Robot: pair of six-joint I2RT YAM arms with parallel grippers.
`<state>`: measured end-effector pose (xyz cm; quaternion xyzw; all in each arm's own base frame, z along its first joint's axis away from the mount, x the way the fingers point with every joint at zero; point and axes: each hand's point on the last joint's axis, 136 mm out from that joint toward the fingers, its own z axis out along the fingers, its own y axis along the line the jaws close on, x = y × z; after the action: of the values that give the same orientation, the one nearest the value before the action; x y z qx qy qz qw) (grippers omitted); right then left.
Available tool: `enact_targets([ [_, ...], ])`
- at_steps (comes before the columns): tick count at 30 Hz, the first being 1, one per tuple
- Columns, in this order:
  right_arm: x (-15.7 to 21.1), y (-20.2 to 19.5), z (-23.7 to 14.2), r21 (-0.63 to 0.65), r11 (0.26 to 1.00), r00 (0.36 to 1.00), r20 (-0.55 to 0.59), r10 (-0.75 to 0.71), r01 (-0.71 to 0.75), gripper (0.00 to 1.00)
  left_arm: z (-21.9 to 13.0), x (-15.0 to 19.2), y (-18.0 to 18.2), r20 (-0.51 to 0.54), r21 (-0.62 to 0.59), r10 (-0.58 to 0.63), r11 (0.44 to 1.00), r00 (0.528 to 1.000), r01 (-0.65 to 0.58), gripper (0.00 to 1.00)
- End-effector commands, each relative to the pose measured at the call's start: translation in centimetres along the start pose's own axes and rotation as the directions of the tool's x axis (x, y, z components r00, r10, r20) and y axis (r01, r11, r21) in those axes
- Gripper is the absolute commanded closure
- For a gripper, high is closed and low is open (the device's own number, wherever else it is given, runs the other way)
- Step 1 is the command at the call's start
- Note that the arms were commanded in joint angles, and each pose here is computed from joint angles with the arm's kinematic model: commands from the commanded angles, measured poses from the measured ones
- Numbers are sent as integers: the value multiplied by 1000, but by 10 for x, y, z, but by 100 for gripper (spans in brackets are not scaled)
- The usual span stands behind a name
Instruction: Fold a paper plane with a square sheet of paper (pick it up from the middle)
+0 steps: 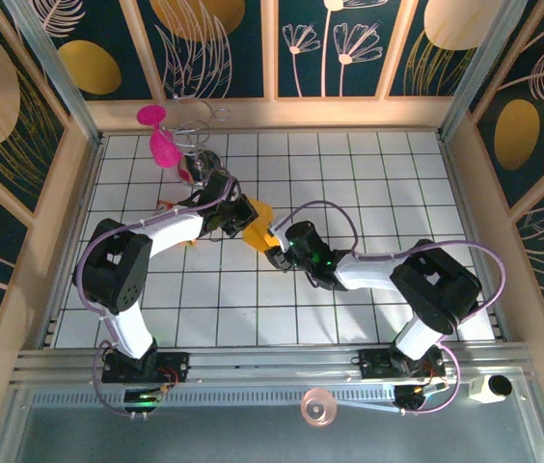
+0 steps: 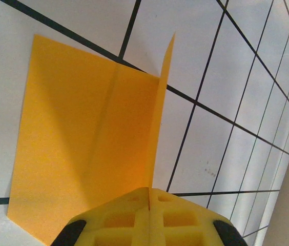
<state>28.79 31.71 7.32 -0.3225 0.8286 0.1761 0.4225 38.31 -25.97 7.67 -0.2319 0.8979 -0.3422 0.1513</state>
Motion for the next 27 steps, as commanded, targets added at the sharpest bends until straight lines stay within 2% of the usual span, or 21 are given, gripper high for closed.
enact_targets([
  [1, -17, -2, 3, 83, 993, 996, 24, 85, -87, 58, 1, -6, -10, 8, 31, -33, 999, 999, 32, 100],
  [6, -15, -5, 14, 154, 978, 989, -11, 145, -141, 57, 3, -6, -10, 10, 31, -36, 999, 999, 36, 100],
  [13, -3, -1, 21, 237, 961, 986, -56, 159, -141, 61, 4, -6, -9, 11, 29, -40, 999, 999, 40, 100],
  [27, 6, -7, 30, 317, 944, 989, -79, 122, -91, 76, 2, -5, -8, 8, 25, -39, 999, 999, 39, 100],
])
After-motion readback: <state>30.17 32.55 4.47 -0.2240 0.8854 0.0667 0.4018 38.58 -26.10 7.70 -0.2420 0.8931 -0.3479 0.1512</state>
